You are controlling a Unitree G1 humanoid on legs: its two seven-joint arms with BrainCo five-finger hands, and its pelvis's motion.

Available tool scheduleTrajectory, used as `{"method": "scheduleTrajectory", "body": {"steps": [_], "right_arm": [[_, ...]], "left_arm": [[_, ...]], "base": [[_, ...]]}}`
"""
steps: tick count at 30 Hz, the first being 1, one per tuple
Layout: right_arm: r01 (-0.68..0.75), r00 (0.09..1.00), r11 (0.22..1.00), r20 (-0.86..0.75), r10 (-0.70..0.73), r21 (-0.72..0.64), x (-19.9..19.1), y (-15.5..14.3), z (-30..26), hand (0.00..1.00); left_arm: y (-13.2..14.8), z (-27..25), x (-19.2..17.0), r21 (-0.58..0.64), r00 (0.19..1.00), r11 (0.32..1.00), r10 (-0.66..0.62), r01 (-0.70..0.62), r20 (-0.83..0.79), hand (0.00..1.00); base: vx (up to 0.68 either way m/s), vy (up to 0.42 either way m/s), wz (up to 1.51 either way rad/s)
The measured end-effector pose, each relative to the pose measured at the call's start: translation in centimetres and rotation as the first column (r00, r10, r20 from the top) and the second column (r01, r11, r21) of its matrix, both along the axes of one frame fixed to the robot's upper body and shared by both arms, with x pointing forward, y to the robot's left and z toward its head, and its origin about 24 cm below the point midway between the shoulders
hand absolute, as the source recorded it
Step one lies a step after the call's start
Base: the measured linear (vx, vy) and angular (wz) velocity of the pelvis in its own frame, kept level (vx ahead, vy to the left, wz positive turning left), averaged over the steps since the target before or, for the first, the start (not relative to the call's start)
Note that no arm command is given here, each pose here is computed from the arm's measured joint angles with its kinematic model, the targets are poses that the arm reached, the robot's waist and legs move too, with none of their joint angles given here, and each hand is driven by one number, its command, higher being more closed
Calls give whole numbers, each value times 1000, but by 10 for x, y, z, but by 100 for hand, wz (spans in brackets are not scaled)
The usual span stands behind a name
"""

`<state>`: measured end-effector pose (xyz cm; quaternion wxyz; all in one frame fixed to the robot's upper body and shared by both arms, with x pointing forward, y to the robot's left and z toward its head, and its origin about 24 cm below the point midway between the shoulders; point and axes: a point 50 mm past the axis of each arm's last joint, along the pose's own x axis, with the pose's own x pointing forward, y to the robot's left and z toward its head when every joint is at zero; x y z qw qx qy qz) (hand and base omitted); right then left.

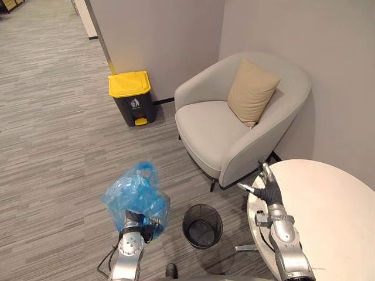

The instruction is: Gather rubbish on tea table into small bin, then transfer packed bag to large trash can.

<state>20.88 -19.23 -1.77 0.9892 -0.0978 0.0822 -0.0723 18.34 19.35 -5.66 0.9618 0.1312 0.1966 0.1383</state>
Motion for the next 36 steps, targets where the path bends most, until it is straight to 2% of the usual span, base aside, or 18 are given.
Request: {"method": "scheduleTrajectory", "body": {"steps": [5, 18, 30, 36], "right_arm": [[90, 974, 996, -212, -82, 26, -21, -13, -42, 0], [80, 918, 995, -393, -50, 62, -42, -2, -77, 0], [21, 910, 997, -415, 10, 69, -40, 7, -81, 0], [-40, 935, 999, -352, 47, 25, -15, 12, -67, 0]], "left_arm": [[1, -20, -17, -23, 994, 1000, -16, 14, -107, 100], [7, -45, -45, -46, 968, 999, 1, -13, -252, 100], [3, -53, -55, -66, 954, 998, -19, -1, -300, 100], [5, -51, -49, -65, 959, 998, -20, 1, -283, 100]], "base": [[0, 0, 0], [0, 0, 0], [0, 1, -1], [-11, 27, -10]]}}
